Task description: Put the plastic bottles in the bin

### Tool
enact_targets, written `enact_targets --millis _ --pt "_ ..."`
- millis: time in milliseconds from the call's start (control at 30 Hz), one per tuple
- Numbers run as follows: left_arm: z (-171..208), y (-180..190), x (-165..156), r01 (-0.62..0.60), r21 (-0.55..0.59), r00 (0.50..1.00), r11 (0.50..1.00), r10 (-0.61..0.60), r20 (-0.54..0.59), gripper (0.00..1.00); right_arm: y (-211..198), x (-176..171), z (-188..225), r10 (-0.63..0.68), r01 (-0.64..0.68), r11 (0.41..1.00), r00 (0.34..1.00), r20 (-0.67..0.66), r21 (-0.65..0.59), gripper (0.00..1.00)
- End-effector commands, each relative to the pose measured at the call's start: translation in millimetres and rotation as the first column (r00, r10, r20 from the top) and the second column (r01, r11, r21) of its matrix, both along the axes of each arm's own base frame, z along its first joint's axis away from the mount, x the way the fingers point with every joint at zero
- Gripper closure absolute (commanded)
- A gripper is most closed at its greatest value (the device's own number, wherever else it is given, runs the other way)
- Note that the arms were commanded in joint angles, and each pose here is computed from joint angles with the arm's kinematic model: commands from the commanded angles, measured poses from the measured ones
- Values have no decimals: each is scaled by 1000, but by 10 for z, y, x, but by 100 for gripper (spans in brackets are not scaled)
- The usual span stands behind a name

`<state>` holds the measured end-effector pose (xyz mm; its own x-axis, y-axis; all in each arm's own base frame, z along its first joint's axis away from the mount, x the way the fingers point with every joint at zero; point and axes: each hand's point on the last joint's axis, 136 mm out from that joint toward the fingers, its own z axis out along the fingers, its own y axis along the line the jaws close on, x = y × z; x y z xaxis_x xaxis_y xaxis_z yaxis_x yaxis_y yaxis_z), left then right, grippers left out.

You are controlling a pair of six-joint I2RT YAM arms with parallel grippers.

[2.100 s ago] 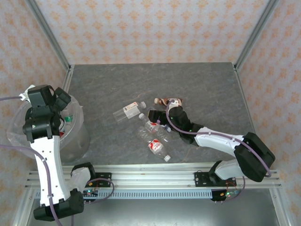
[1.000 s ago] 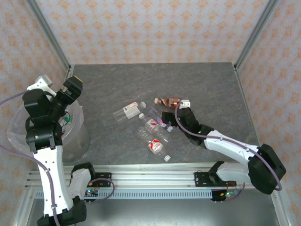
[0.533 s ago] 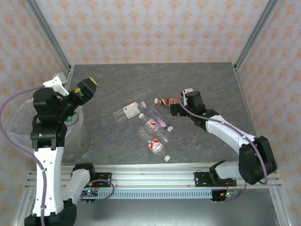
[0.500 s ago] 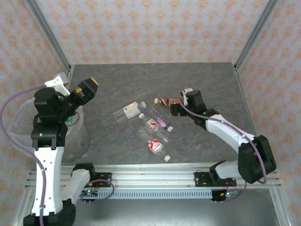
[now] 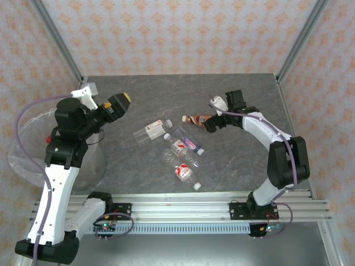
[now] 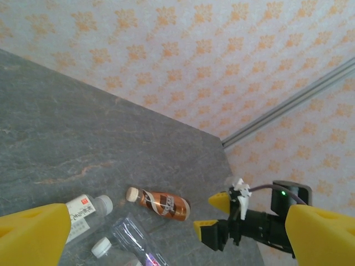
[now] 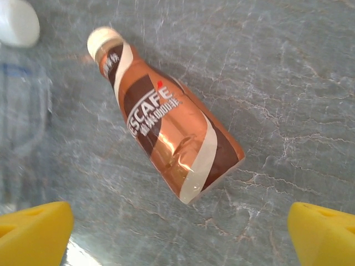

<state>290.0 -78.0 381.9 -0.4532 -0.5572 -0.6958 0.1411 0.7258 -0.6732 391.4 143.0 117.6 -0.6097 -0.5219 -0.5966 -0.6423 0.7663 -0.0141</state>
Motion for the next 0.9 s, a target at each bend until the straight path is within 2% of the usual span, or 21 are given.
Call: enact_targets --millis 0,233,467,667,800,867 --pt "12 -11 65 -8 40 1000 999 8 21 0 -3 -11 -89 155 -157 984 988 -29 -80 1" --pt "-67 -16 95 -9 62 1000 998 9 -9 0 -30 165 -305 268 -287 940 956 -123 -182 3" --pt "-123 68 50 -38 124 999 992 41 -23 0 88 156 -380 375 -408 897 906 -196 -171 4" --pt "-154 93 75 -52 133 998 990 55 -25 0 89 190 -660 414 -479 839 870 -267 -259 5" --pt "-176 103 81 -50 153 998 987 57 -40 0 107 246 -787 406 -481 834 867 -287 -272 6" --pt "-188 127 74 -58 168 997 984 66 -45 0 111 267 -847 402 -481 828 868 -291 -289 13"
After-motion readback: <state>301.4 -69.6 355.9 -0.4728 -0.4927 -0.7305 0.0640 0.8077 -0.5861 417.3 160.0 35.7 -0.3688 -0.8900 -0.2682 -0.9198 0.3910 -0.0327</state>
